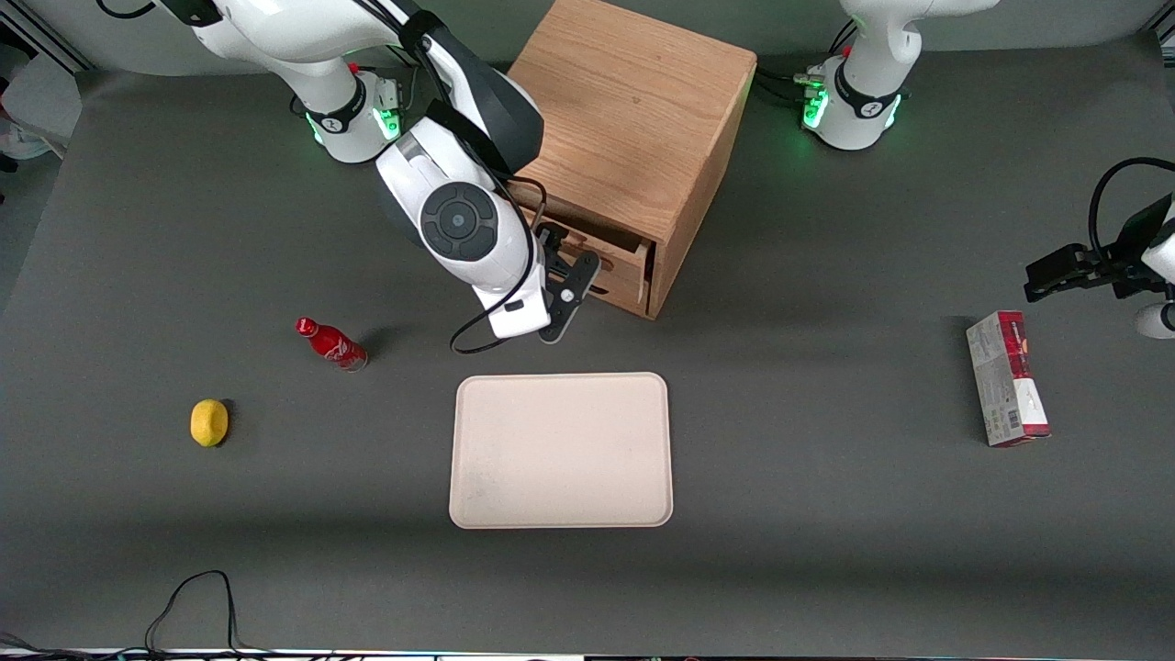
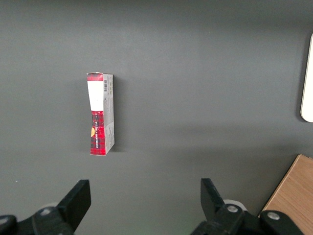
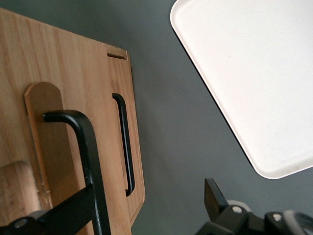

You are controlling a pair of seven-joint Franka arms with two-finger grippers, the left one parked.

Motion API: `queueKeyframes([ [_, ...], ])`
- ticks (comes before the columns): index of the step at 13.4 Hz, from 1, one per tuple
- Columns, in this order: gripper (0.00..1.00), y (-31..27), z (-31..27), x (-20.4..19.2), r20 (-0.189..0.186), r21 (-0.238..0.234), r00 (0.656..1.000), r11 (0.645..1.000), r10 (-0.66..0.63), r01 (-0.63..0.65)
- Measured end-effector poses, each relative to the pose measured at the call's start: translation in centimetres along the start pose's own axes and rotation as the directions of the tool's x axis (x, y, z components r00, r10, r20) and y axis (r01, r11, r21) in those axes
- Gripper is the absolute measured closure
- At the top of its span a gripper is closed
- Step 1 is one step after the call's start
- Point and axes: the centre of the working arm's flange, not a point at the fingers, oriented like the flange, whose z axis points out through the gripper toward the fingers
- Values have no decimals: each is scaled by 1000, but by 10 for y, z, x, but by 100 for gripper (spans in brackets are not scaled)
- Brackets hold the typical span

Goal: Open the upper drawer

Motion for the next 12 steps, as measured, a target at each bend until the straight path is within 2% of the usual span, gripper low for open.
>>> queueKeyframes([
  [1, 0, 1, 0, 0, -4, 9, 1000, 1000, 4, -4],
  [4, 0, 6, -3, -1, -42, 88, 998, 995, 42, -38],
  [5, 0, 11, -4, -3, -50, 101, 997, 994, 54, -49],
  [12, 0, 17, -2, -4, -50, 112, 997, 992, 66, -60],
])
